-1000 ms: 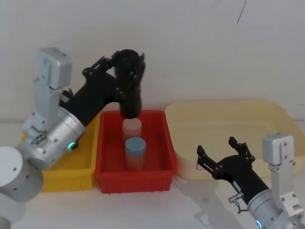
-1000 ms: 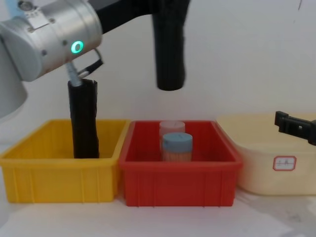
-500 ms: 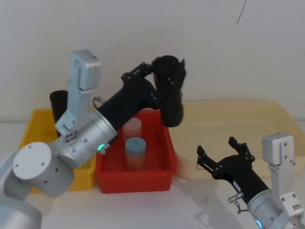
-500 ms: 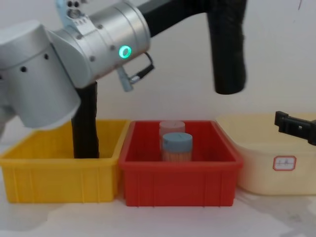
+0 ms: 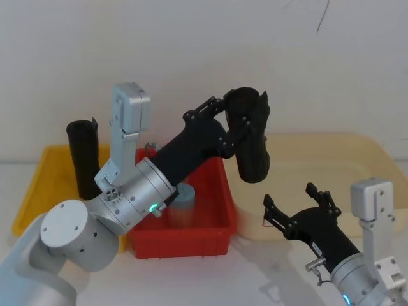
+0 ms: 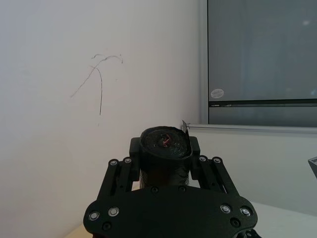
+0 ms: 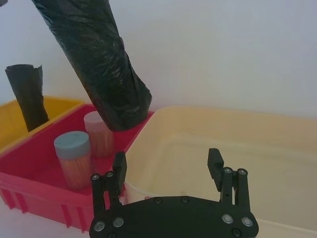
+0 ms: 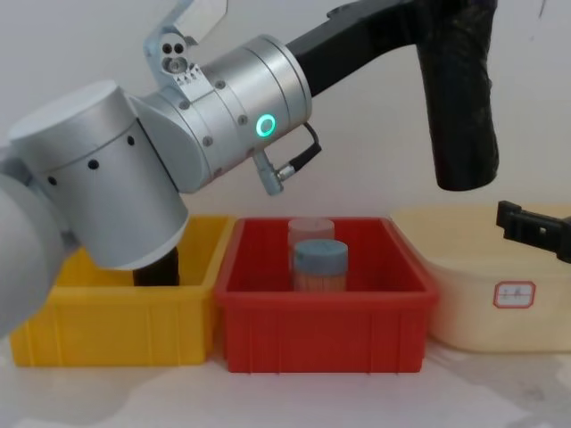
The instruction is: Pick up the garbage bag with the one hand and transfer it to the other hand.
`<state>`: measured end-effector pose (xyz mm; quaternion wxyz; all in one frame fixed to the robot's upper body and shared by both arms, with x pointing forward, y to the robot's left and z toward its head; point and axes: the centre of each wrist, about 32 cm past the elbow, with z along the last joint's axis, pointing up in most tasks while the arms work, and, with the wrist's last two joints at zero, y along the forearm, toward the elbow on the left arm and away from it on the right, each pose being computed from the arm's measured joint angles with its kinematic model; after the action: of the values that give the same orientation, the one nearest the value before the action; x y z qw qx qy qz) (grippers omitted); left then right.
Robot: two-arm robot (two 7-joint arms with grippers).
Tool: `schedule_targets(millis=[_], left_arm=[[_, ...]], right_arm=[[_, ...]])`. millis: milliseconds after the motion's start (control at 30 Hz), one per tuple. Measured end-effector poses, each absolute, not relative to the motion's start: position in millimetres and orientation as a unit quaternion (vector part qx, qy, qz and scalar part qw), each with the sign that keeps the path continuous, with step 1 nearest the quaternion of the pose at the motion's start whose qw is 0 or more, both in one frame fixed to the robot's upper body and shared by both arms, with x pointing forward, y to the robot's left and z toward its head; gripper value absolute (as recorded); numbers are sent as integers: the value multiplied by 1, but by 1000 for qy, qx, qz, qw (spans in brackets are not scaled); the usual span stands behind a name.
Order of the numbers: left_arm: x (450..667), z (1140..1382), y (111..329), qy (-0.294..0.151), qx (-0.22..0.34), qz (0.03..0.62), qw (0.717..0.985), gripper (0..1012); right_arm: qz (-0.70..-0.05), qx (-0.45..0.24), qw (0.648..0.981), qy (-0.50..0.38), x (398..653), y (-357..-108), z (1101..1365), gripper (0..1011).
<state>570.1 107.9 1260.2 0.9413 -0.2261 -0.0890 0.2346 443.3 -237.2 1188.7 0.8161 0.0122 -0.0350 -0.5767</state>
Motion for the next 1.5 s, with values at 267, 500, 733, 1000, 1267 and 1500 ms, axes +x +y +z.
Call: schedule_targets(millis=[267,500,733,1000,1267,1500], left_arm=[[570,1253,104,-83,-234,234,940,533],[569,1250,102,-81,-237,234,939,534],[569,1248,101,-80,-239,234,939,533],[569,1247,101,-80,-240,234,939,534],[569,1247,100,-79,-241,234,939,534],[569,1247,100,-79,-241,234,939,534]], right_arm=[[-570,18,821,-43,441,-238,1188,1000],[-557,26,827,-69,439,-239,1185,1000],[-540,39,833,-114,436,-239,1180,1001],[-517,47,841,-149,436,-239,1174,1000],[-501,48,846,-177,440,-236,1167,1000],[-497,48,845,-193,449,-232,1163,1000]])
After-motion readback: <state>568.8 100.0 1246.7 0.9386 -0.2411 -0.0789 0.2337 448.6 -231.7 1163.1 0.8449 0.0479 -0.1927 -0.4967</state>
